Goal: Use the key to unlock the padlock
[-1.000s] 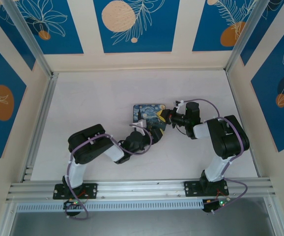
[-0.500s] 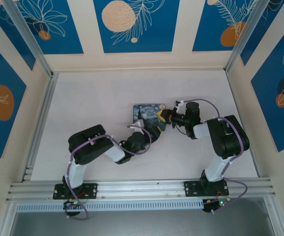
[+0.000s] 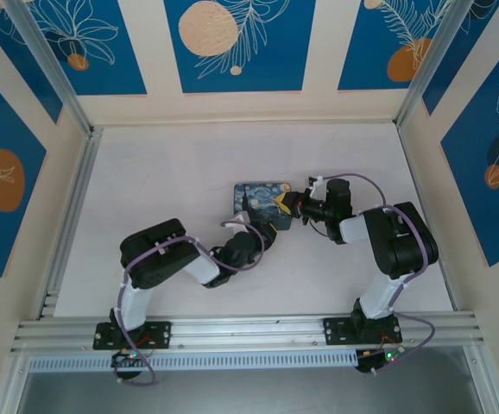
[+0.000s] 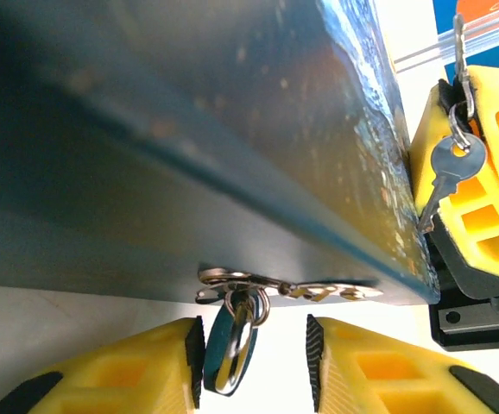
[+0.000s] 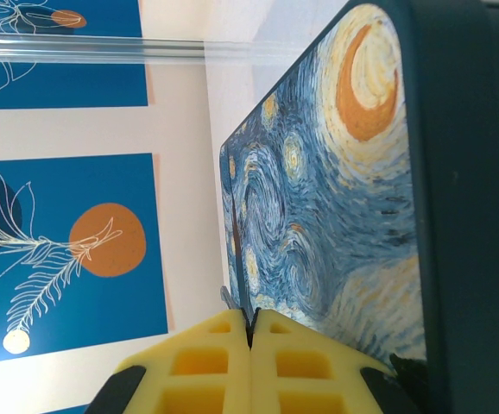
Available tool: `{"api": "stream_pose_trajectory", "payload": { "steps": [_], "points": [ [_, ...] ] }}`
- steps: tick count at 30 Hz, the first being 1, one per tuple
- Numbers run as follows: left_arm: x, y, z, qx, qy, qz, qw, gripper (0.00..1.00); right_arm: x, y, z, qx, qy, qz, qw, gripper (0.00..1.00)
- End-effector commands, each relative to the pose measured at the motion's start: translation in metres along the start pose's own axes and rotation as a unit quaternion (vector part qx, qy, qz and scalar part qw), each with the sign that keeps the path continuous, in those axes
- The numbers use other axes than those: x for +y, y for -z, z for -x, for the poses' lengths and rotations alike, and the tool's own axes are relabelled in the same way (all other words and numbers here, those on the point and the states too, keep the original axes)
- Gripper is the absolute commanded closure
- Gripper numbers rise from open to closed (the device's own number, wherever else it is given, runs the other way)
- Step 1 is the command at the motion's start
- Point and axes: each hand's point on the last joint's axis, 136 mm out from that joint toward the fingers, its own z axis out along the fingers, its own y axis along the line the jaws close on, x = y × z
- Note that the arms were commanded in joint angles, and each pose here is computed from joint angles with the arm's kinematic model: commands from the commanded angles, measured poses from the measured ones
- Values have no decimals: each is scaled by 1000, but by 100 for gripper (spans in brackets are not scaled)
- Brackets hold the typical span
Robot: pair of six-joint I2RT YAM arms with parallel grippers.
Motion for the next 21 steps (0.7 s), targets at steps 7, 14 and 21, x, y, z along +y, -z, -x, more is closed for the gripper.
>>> {"api": "stream_pose_trajectory", "payload": {
  "steps": [7, 14, 21],
  "points": [
    [44, 0, -8, -1, -6, 77, 997, 76, -58, 1, -20, 20, -81, -78, 993, 100],
    [51, -4, -10, 1, -4, 92, 996, 68, -61, 2, -20, 20, -82, -80, 993, 100],
    [54, -6, -13, 10, -11, 109, 994, 72, -61, 4, -19, 18, -84, -78, 993, 100]
  ]
}}
